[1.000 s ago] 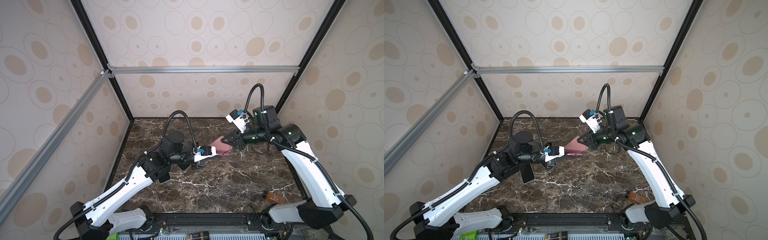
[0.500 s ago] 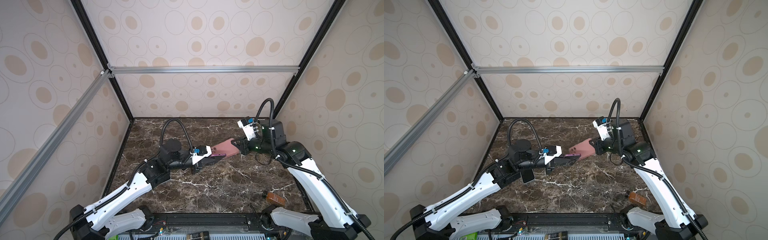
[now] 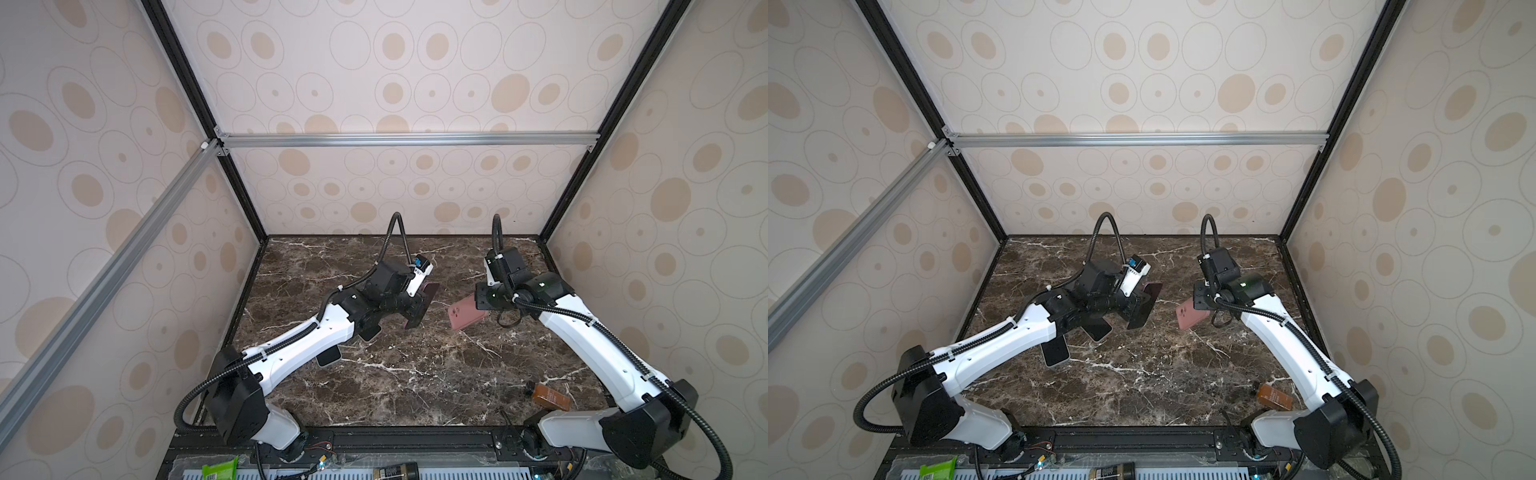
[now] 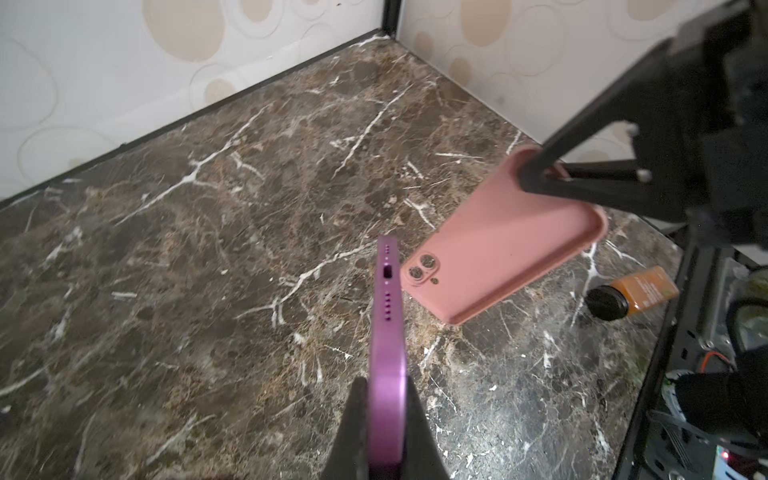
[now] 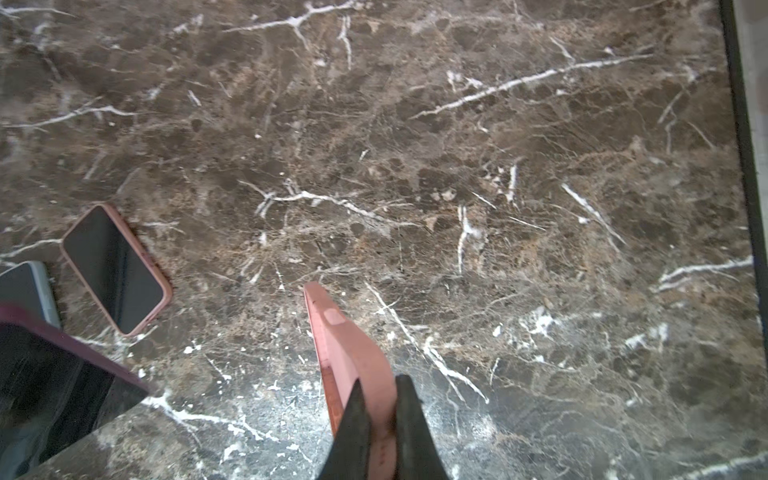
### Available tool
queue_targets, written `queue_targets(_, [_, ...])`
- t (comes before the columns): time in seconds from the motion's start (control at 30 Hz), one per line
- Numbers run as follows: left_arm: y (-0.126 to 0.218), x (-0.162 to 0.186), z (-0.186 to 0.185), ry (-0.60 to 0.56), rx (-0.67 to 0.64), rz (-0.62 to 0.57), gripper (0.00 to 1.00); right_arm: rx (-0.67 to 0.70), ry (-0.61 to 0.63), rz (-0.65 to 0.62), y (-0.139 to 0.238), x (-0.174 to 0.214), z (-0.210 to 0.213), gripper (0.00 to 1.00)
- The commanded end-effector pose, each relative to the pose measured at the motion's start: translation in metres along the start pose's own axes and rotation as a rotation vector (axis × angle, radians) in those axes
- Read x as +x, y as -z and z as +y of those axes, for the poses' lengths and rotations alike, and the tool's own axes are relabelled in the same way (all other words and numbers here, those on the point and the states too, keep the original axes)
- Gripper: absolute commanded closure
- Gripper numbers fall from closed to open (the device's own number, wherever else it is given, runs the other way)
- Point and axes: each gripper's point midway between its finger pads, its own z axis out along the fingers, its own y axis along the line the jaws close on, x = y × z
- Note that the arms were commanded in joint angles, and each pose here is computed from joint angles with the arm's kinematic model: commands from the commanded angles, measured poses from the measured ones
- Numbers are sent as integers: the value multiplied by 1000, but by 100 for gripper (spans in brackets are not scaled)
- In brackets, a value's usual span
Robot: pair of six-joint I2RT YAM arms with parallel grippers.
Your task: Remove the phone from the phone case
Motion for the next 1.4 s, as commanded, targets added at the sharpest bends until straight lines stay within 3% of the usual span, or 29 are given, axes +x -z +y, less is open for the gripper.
queue_targets(0.0, [23,-22,16,155,-105,-49,100,25,8,-20,4,-4,-10,100])
queue_targets(0.1, [26,-25,14,206,-77,-96,100,-63,-16,0,-2,-1,-7,100])
queue_targets(0.13, [28,-27,9,204,-49,-111,96,-86,-26,8,-3,0,-7,100])
queue_targets(0.23, [25,-32,1,177,19,-113,88,-29,-48,22,-6,7,-21,100])
queue_targets(0.33, [13,-25,6,208,0,-88,100,-15,-38,38,-4,13,-27,100])
queue_targets(0.5, [-7,-14,-10,264,117,-59,100,41,-29,9,4,23,-45,100])
queue_targets(0.73, [-36,-8,-34,441,286,-65,100,118,-86,9,12,35,-79,100])
queue_targets(1.03, [-81,14,-73,573,440,29,100,7,-177,55,8,46,-87,100])
queue_targets(1.23, [-97,24,-85,669,524,84,100,24,-166,80,6,55,-92,100])
queue_targets(1.37, [-110,40,-89,705,537,153,100,-43,-127,110,6,60,-80,100])
